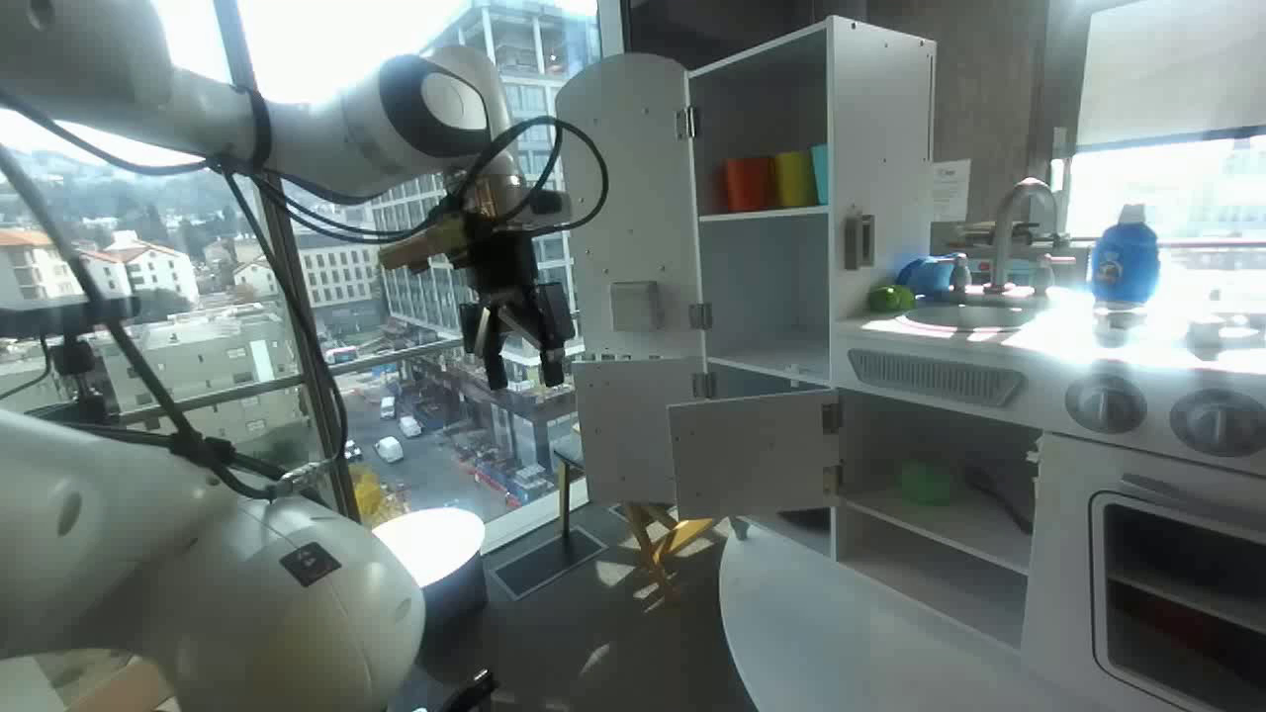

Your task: Close all the cabinet doors

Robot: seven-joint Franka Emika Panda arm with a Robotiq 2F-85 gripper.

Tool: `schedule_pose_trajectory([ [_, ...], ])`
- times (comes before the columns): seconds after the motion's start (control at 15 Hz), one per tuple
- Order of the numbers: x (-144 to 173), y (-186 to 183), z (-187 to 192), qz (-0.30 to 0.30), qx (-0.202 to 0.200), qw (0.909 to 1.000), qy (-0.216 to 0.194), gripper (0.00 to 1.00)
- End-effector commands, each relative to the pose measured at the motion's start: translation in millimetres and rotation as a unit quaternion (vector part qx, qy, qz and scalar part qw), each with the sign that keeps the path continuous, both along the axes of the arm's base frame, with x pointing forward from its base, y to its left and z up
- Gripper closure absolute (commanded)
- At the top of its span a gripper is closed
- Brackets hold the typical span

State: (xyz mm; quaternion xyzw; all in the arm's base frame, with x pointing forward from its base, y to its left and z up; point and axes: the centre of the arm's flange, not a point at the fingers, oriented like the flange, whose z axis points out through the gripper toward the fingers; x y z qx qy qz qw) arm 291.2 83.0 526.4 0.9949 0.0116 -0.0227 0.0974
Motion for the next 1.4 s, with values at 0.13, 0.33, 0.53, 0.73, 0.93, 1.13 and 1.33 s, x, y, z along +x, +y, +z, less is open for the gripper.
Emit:
schedule_pose_trajectory([
  [0.13, 0, 1, 6, 0.001, 0.001, 1.0000, -0.007, 0.00],
  [0.33, 0, 1, 7, 0.001, 0.001, 1.0000, -0.008, 0.00],
  [0.53, 24, 18, -9, 0.053, 0.043, 0.9977, 0.009, 0.00],
  [0.73, 71, 33, -12, 0.092, 0.071, 0.9932, 0.007, 0.00],
  [0.93, 130, 38, -5, 0.116, 0.100, 0.9882, -0.013, 0.00],
  [1.13, 193, 40, -13, 0.115, 0.125, 0.9848, -0.036, 0.00],
  [1.33, 206, 37, -64, 0.099, 0.155, 0.9821, -0.040, 0.00],
])
